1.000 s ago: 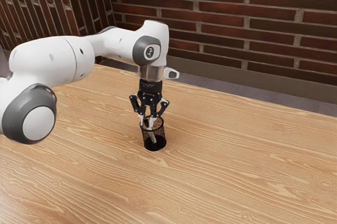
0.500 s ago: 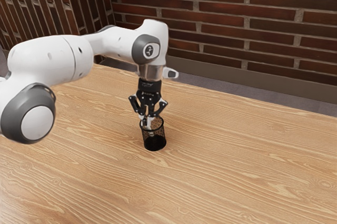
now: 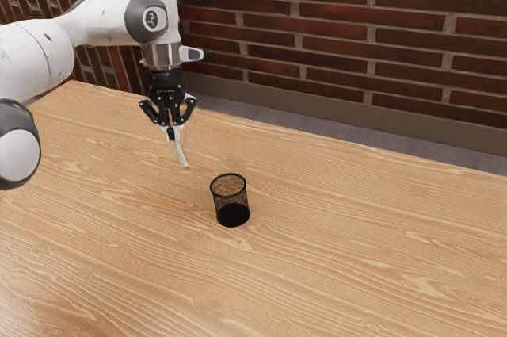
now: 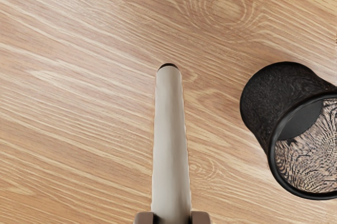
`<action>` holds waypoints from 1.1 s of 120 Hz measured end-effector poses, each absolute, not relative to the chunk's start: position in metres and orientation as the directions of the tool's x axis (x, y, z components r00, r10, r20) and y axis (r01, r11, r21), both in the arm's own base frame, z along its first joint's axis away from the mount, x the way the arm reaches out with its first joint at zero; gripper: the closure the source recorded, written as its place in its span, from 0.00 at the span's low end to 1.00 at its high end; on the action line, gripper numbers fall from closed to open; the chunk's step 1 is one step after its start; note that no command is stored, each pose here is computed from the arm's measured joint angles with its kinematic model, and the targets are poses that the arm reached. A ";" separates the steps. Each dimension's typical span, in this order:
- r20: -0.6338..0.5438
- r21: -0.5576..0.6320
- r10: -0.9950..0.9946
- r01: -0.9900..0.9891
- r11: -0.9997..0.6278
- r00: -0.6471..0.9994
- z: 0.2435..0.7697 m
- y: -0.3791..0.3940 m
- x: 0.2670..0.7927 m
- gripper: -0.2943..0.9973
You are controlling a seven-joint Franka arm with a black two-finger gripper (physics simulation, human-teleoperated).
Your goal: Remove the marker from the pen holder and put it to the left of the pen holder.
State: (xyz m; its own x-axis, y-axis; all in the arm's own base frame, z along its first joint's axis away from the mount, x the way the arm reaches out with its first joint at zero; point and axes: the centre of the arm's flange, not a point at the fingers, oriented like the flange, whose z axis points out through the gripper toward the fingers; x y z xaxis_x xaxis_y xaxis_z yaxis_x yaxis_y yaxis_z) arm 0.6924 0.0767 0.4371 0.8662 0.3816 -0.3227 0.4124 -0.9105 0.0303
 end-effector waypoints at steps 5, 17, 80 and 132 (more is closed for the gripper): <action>-0.346 0.106 0.392 0.451 -0.886 0.852 0.412 0.108 0.708 0.79; -0.449 0.308 0.405 0.563 -0.767 0.797 0.345 0.185 0.712 0.79; -0.650 0.560 0.297 0.705 -0.436 0.700 0.225 0.258 0.673 0.51; -0.294 0.234 0.236 0.309 -0.922 0.926 0.521 0.078 0.627 0.26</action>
